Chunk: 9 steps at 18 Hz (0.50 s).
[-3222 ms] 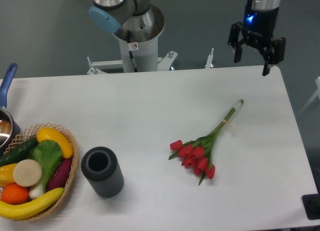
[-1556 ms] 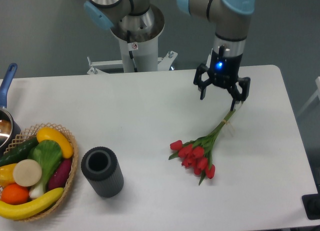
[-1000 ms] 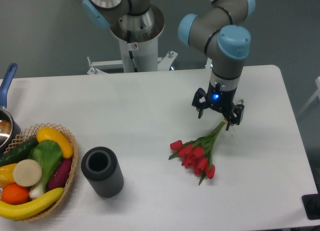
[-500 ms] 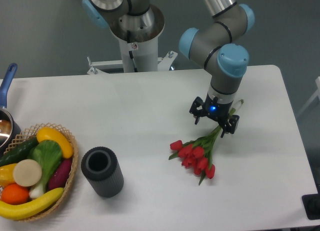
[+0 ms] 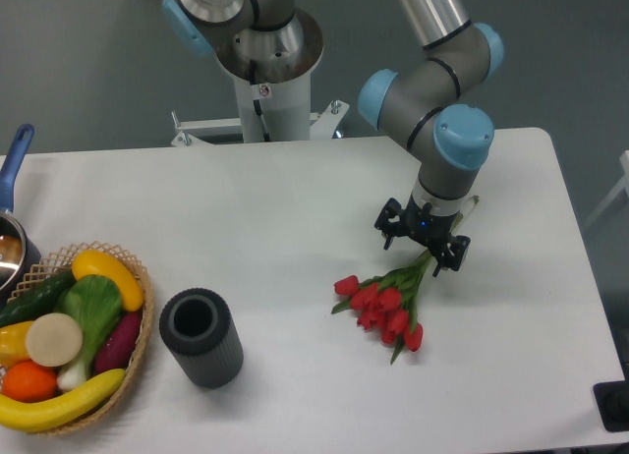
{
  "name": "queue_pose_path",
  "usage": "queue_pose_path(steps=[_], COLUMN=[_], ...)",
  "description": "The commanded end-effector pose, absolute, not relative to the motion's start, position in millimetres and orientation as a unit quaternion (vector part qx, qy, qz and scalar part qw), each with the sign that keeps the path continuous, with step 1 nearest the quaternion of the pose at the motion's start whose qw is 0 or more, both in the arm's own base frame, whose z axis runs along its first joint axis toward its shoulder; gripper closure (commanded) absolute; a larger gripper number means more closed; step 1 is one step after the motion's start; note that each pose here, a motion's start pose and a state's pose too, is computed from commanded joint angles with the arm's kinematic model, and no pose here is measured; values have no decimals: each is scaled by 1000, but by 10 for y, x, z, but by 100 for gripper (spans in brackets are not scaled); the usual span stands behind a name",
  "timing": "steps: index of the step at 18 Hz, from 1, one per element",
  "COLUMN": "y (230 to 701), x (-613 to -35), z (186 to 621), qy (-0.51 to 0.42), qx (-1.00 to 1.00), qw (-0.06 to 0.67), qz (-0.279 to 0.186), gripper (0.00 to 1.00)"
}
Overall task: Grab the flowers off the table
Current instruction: 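Position the open gripper around the tulip stems just below the blooms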
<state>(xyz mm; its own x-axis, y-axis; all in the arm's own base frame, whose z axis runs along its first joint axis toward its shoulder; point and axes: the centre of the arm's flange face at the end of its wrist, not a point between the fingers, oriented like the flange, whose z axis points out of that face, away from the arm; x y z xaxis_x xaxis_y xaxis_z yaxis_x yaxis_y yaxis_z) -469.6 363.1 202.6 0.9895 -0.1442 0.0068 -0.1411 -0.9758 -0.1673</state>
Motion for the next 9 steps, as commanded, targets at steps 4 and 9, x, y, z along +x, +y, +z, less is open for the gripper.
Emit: queue_pose_path(steps=[4, 9], y=[3617, 3631], x=[-4650, -4640], z=[1929, 1832], qy=[87, 90], qx=[-993, -994], qw=[75, 64], qz=[-15, -20], gripper=[0, 0])
